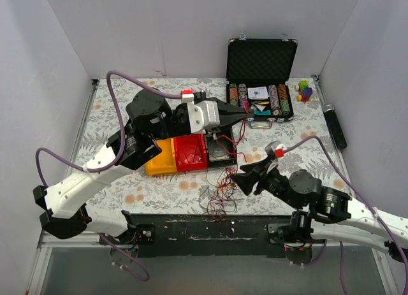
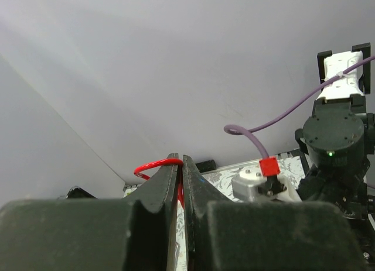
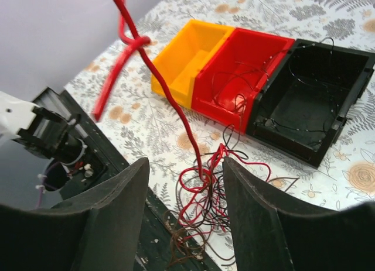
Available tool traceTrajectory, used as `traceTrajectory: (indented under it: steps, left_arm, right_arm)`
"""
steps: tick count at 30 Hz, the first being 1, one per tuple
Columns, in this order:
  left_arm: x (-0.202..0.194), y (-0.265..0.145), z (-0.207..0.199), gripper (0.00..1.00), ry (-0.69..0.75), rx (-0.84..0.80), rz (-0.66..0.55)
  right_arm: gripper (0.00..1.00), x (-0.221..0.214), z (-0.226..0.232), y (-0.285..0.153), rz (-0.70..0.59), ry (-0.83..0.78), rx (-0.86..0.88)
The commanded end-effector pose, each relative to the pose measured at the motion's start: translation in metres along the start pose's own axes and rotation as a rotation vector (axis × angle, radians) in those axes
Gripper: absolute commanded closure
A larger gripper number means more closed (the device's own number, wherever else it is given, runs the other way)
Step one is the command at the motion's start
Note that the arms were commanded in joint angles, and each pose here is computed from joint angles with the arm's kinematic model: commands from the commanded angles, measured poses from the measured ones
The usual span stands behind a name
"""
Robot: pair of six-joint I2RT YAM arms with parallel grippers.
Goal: Untangle the cables
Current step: Untie the cable.
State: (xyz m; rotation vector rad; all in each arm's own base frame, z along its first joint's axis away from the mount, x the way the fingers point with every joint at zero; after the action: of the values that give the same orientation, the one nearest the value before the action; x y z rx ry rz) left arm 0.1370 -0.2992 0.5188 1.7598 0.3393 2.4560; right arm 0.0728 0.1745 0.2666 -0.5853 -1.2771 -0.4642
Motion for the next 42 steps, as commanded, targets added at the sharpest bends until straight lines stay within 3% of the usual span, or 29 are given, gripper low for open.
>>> traceTrajectory:
  steps: [1,15,22,24,28,31,32,36,38,41,42]
  left_arm:
    - [0.014,-0.01,-0.002,1.0,0.027,0.012,-0.037]
    - [0.014,-0.009,-0.004,1.0,0.021,0.004,-0.04]
    - [0.016,-0.011,-0.006,1.0,0.01,-0.005,-0.047]
    - [0.017,-0.011,-0.006,1.0,0.004,-0.006,-0.049]
    - [0.017,-0.011,-0.008,1.0,-0.012,-0.014,-0.059]
    - [0.017,-0.012,-0.01,1.0,-0.022,-0.021,-0.065]
    - [0.017,-0.012,-0.01,1.0,-0.023,-0.022,-0.067]
    - [0.002,-0.019,-0.015,1.0,-0.052,-0.013,-0.035]
    - [-0.016,-0.024,-0.021,0.82,-0.07,-0.013,0.003]
    - [-0.041,-0.034,-0.03,0.75,-0.112,0.001,0.049]
    - [-0.047,-0.037,-0.032,0.61,-0.121,0.002,0.063]
  right_arm:
    - [0.39,0.028,0.006,-0.019,-0.09,0.035,0.087]
    - [0.36,0.019,-0.006,-0.017,-0.018,0.023,-0.037]
    - [0.39,0.026,-0.01,-0.002,-0.091,-0.003,-0.123]
    - [0.44,0.027,-0.009,0.003,-0.101,-0.011,-0.134]
    - [0.65,0.027,-0.002,0.015,-0.091,-0.028,-0.115]
    - [0.95,0.027,0.0,0.02,-0.067,-0.032,-0.124]
    - [0.99,0.029,-0.001,0.019,-0.07,-0.024,-0.139]
    - [0.99,0.058,-0.003,0.001,-0.165,0.0,-0.116]
    - [0.99,0.075,-0.002,-0.009,-0.215,0.014,-0.098]
    - [0.99,0.088,-0.001,-0.018,-0.235,0.018,-0.076]
    - [0.99,0.09,-0.001,-0.02,-0.238,0.019,-0.066]
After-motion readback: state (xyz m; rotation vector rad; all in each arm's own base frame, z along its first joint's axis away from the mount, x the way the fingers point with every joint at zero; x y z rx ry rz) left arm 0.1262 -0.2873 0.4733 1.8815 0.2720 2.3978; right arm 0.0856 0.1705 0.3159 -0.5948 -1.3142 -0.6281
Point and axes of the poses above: each gripper's point midway between its finger pads, its own y axis out along the fingers, its own z axis along the line the jaws close on, x = y × z, the point moved 8 cm from there along -y, back along the fingers, and after that the axes turned 9 degrees about -y, right-handed, at the moved point
